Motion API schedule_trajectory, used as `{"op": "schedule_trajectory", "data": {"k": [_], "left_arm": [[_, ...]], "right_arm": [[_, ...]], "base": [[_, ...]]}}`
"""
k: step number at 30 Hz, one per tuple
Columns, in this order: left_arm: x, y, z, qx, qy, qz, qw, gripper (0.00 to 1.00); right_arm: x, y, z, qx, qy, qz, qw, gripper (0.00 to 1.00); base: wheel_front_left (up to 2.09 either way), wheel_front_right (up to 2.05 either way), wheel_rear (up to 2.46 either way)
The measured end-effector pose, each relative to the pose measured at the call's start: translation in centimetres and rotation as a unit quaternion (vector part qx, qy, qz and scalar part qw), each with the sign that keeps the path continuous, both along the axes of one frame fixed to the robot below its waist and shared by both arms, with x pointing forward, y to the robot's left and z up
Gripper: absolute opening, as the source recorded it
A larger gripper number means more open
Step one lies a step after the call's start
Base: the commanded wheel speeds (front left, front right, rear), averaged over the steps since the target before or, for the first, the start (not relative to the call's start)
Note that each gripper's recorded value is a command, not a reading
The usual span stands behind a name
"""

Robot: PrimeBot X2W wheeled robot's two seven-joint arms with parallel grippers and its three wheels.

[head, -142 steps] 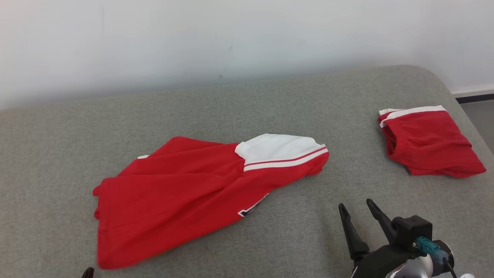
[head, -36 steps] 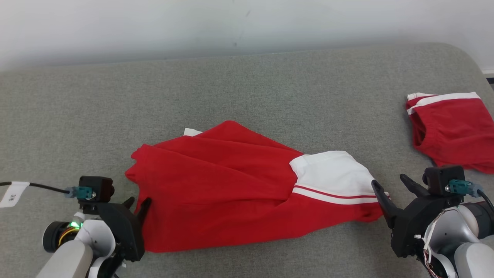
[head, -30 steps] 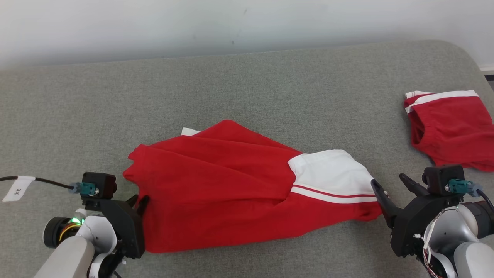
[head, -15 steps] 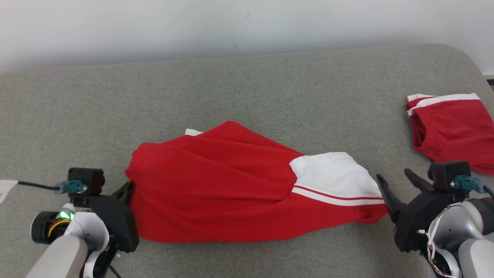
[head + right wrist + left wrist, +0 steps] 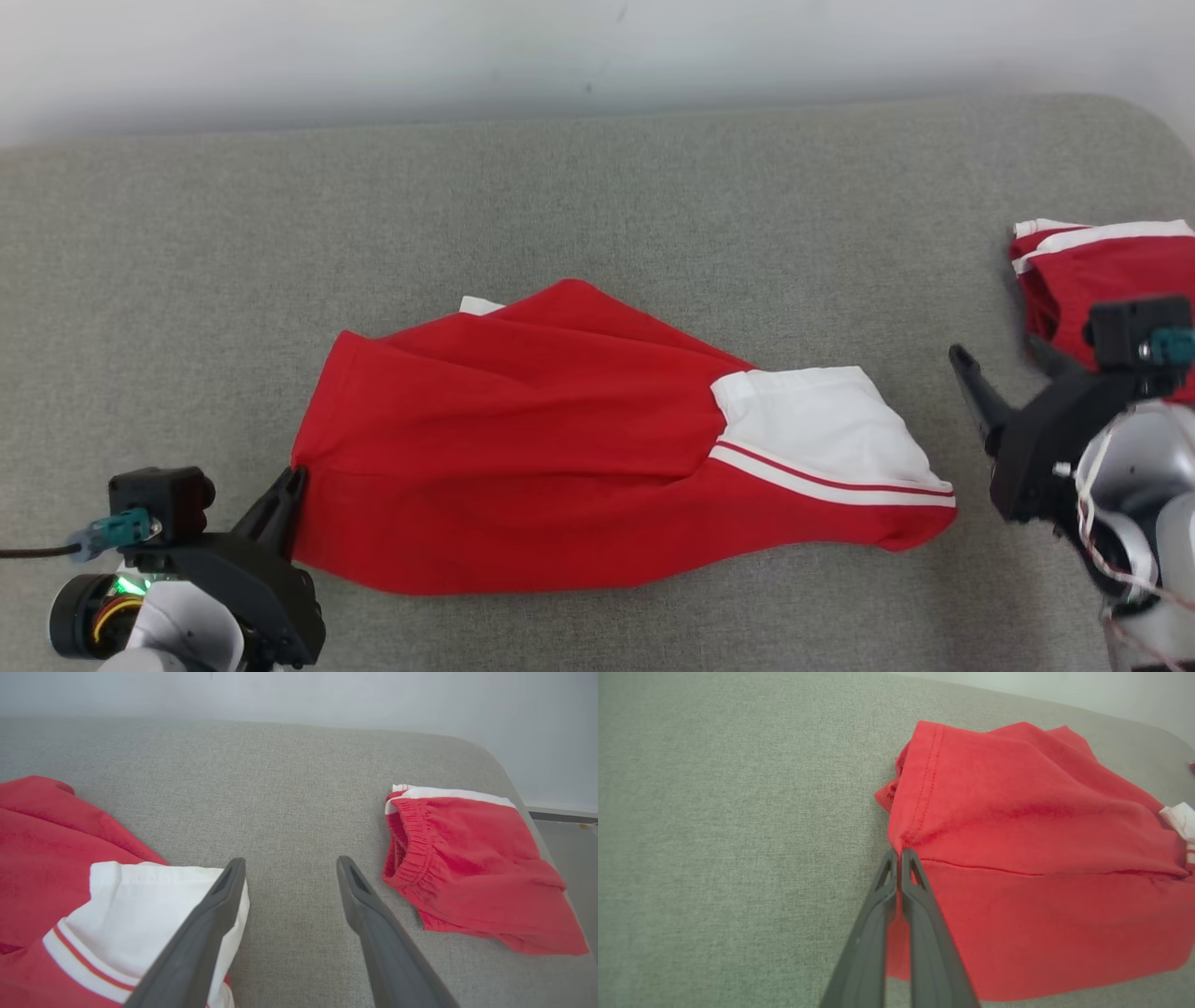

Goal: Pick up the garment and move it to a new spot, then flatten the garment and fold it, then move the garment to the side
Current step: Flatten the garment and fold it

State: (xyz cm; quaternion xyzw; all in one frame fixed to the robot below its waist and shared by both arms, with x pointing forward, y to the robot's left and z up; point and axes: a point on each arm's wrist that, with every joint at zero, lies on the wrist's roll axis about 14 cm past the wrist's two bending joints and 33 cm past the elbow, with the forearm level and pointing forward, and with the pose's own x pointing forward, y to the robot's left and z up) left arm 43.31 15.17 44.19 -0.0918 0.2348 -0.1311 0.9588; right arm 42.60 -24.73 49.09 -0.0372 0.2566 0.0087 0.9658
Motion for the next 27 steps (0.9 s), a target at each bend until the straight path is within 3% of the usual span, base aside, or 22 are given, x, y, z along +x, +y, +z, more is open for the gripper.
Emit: {"op": "schedule_trajectory", "data": {"k": [4,10,19,27], "left_arm": [[-0.5,-0.6,-1.1,0.003,0.016,-0.007,1.000,0.00],[-1.0,-1.1,-2.1,-0.005,0.031,-0.010,0.999,0.00],[-1.4,-0.3,-2.5,0.000,0.040,0.001,0.999,0.00],[-1.3,-0.1,-2.9,0.001,0.046,0.003,0.999,0.00]], "right_arm": [[2.0,-0.8,-0.7,-0.015,0.030,-0.011,0.999,1.00],[2.0,0.8,-5.0,-0.017,0.129,0.006,0.992,1.00],[2.4,0.3,-6.5,-0.058,0.156,0.003,0.986,1.00],[2.0,2.7,-9.0,-0.060,0.187,0.039,0.980,1.00]], "base": [[0.00,0.00,0.00],[0.00,0.00,0.00],[0.00,0.00,0.00],[0.00,0.00,0.00]]}}
